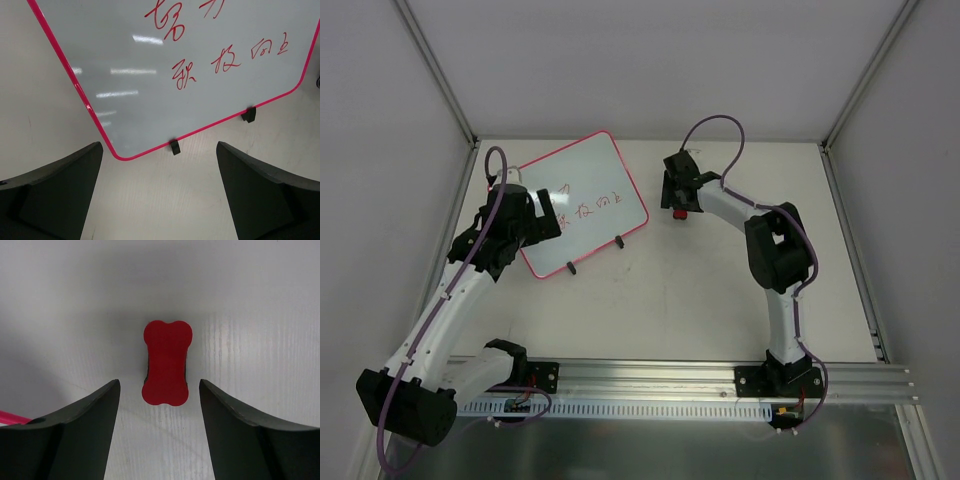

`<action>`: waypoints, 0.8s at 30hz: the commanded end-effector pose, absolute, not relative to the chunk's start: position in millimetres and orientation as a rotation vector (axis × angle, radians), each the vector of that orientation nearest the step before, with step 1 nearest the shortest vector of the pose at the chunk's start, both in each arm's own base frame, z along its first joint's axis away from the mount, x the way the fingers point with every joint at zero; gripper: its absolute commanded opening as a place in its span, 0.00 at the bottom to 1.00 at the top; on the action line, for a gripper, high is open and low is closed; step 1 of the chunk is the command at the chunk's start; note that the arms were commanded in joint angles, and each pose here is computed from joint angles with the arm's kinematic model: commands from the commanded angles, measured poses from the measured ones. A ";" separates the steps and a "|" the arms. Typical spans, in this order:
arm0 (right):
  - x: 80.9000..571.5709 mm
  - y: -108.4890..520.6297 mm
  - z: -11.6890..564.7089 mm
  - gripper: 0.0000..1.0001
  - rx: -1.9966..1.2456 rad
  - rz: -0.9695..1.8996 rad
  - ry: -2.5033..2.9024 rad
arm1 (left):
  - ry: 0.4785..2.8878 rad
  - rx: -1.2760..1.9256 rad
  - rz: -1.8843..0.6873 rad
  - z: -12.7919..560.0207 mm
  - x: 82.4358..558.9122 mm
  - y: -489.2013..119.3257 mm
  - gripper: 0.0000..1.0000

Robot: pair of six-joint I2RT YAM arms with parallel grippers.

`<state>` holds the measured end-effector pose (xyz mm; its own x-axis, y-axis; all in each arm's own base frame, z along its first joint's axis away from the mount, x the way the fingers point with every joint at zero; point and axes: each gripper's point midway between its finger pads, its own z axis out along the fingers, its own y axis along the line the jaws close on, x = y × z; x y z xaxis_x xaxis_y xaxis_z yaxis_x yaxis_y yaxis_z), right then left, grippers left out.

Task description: Erase the whiteboard

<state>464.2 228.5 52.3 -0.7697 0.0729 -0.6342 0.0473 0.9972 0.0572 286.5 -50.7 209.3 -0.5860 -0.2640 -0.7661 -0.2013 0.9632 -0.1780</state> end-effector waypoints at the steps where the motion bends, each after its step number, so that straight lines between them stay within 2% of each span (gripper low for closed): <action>1: 468.6 222.9 56.7 0.68 0.151 -0.001 2.427 | 2.236 -0.312 -0.068 200.7 281.4 -46.0 0.99; 4: 470.4 226.9 49.0 0.63 0.142 0.013 2.444 | 2.243 -0.312 -0.068 198.0 279.9 -45.7 0.99; 11: 476.8 230.9 39.4 0.59 0.131 0.022 2.458 | 2.230 -0.291 -0.059 203.1 278.2 -44.1 0.99; 24: 485.8 230.2 42.6 0.55 0.110 0.022 2.446 | 2.299 -0.326 -0.088 179.8 274.7 -50.2 0.99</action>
